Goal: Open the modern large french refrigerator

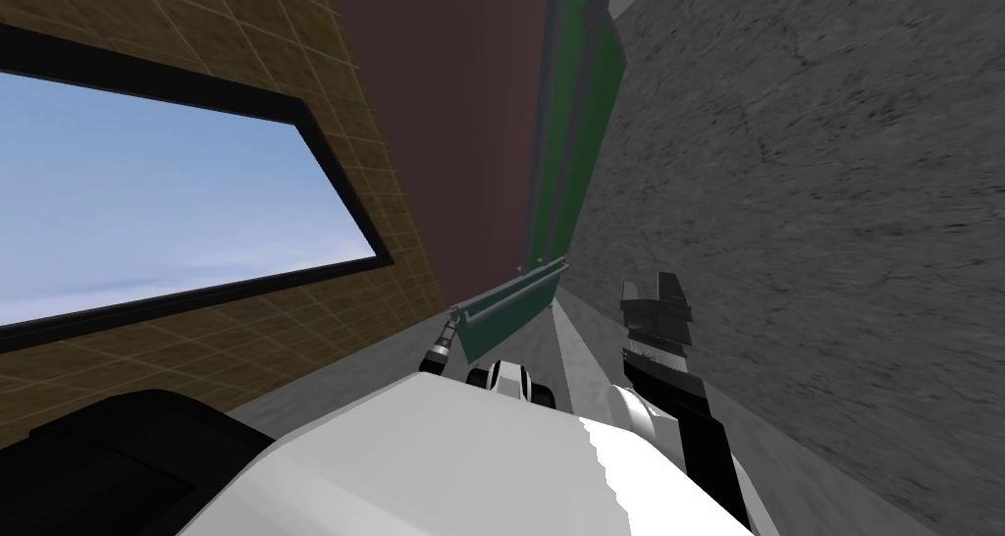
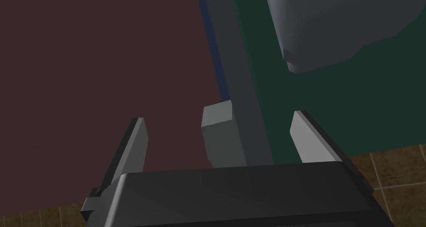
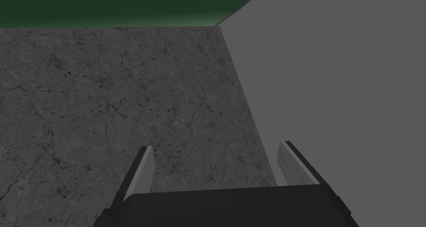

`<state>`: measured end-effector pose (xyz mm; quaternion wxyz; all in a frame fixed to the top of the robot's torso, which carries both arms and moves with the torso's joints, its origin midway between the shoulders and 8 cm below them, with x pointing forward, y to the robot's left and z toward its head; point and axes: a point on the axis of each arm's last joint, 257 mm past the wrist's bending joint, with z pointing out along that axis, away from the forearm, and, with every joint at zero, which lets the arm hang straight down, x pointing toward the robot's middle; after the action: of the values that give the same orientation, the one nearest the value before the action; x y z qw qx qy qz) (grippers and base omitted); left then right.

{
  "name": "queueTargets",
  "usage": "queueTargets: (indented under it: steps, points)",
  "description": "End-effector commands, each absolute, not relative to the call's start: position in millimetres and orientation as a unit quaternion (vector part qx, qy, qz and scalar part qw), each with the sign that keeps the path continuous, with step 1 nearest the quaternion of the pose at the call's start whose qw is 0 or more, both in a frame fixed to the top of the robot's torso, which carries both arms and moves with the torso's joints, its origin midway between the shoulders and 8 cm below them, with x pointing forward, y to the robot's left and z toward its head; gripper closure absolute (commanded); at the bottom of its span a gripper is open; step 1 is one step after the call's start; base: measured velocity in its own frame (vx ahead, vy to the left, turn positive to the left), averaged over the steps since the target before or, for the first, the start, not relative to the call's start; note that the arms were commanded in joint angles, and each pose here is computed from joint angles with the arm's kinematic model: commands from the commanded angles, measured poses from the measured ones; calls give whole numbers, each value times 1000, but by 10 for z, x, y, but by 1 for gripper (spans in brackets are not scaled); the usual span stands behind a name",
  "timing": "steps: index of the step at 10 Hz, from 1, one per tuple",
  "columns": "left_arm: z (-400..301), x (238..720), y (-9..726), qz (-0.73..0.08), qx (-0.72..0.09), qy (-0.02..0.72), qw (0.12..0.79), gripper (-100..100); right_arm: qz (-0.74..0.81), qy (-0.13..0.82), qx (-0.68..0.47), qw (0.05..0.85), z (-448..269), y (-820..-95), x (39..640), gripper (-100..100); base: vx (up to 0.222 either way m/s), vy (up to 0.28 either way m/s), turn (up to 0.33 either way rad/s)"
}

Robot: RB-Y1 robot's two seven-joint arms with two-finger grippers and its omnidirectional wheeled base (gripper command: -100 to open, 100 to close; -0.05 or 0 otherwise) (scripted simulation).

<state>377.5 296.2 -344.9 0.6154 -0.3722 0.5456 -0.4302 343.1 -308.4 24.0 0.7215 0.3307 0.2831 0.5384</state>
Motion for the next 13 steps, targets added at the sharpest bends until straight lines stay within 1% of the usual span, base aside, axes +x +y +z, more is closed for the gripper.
queueTargets:
  steps: [1, 6, 11, 12, 13]
  points:
    - [-3750, 3669, 2877, -422, -395, 557, 596, -100, 538, 283, 331, 722, 240, -3084, 3431, 0, 50, -11, 7]
    - [-4203, 3473, 2553, -422, -441, 560, 560, -100, 538, 283, 331, 722, 240, -3083, 3431, 0, 34, -17, 7]
    - [-4168, 3585, 2575, -422, -442, 559, 560, -100, 538, 283, 331, 722, 240, -3084, 3431, 0, 35, -6, -3]
    - [-4207, 3479, 2554, -422, -442, 560, 559, 100, 538, 283, 331, 722, 240, -3084, 3431, 0, -32, -2, 4]
    - [-4150, 3569, 2558, -426, -439, 557, 562, 100, 538, 283, 331, 722, 241, -3083, 3431, 0, -20, -7, -11]
